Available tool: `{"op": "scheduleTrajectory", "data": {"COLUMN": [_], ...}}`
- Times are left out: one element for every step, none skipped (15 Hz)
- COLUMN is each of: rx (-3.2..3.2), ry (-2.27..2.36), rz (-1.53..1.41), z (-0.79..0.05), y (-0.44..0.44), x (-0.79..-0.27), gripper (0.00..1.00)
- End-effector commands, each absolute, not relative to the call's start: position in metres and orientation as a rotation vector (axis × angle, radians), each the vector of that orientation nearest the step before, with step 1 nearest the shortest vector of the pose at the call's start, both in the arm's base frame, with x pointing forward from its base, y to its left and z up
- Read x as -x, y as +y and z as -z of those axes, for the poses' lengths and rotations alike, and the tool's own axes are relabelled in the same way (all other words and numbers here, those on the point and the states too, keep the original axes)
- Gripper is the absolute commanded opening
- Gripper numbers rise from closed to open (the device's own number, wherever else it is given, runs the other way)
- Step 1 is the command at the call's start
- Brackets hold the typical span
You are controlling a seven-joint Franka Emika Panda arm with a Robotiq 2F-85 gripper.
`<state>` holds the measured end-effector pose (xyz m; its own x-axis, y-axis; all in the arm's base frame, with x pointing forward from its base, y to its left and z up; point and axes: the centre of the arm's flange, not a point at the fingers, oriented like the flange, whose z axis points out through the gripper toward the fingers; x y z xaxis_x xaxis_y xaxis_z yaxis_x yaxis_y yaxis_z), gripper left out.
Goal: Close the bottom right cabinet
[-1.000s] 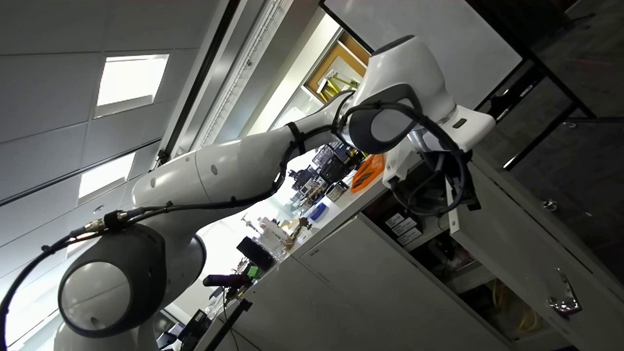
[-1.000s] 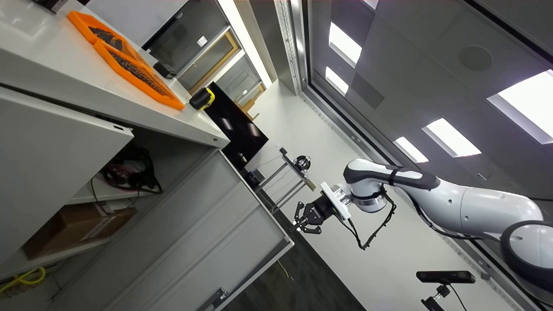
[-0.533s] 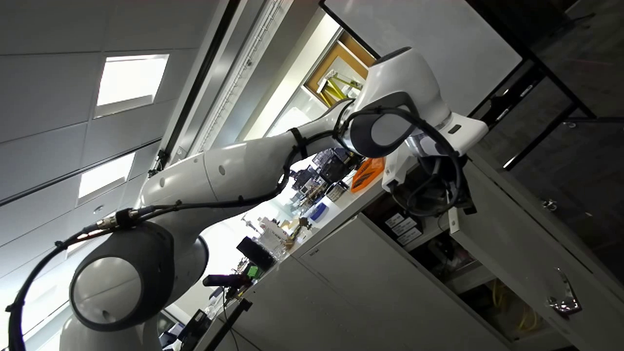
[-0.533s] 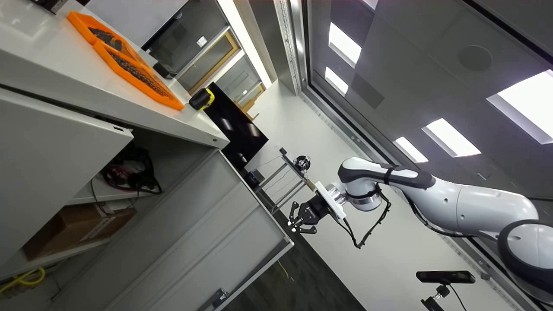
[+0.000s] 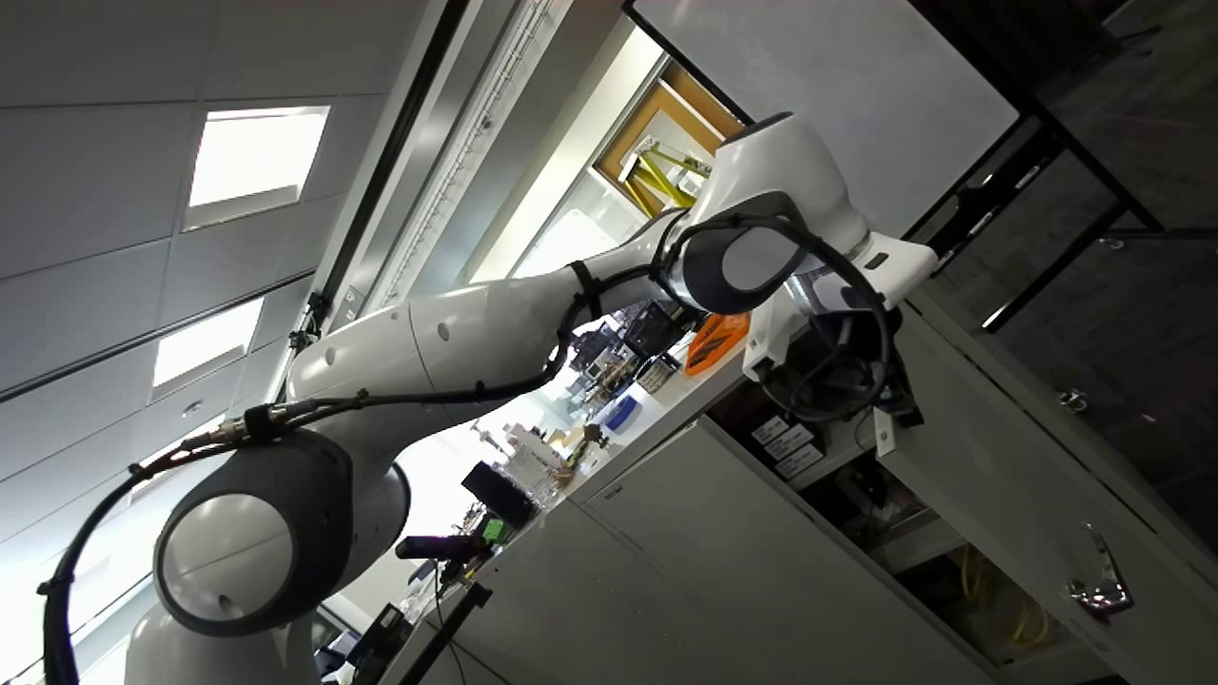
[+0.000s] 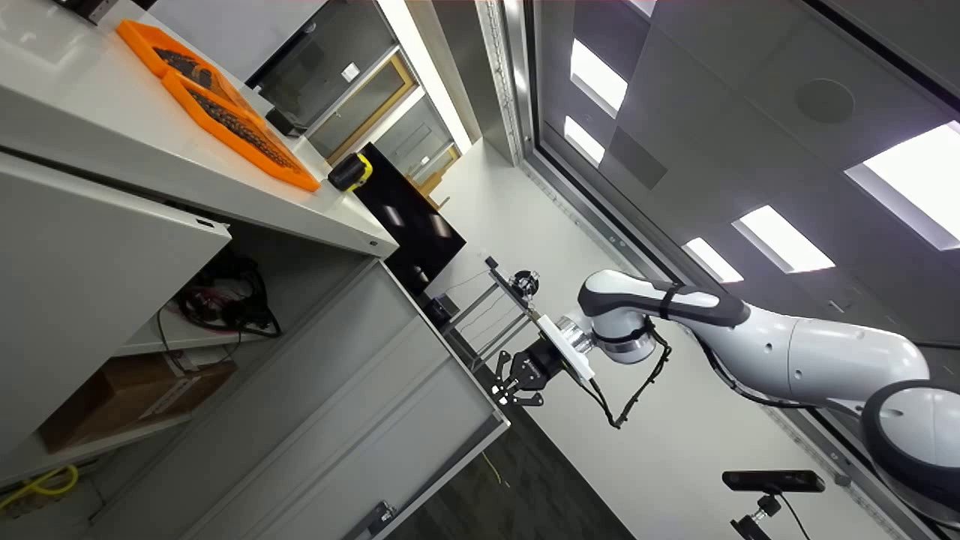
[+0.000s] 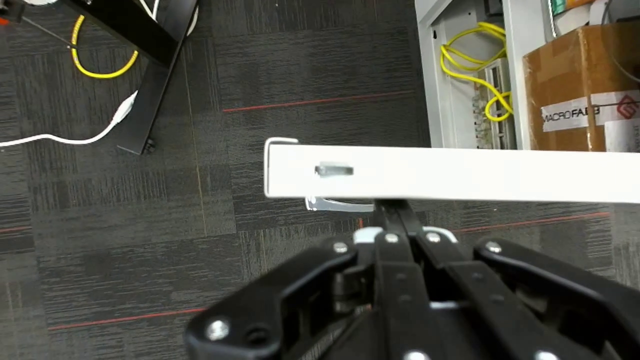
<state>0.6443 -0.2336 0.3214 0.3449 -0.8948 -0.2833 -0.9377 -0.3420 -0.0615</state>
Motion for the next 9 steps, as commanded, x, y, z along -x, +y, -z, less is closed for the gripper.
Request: {"op": "scheduleTrajectory", "data": {"rx": [2.421, 2.423, 2.423, 2.420, 2.411, 2.403, 2.390, 2.375, 2.361], "ry": [1.625, 1.596, 1.567, 1.536, 1.504, 1.469, 1.431, 1.394, 1.361], "rz": [-0.345, -0.371, -0.401, -0.431, -0.469, -0.506, -0.544, -0.582, -0.614], "z": [-0.324, -0.323, -0.323, -0.321, -0.319, -0.317, -0.315, -0.312, -0.310], "y": [-0.218, -0.213, -0.209, -0.204, -0.199, -0.193, -0.187, -0.179, -0.172], "x": [-0.644, -0.645, -0.645, -0.645, -0.645, -0.645, -0.645, -0.646, -0.645], "gripper": [0.00, 0.00, 0.00, 0.00, 0.00, 0.00, 0.00, 0.00, 0.00]}}
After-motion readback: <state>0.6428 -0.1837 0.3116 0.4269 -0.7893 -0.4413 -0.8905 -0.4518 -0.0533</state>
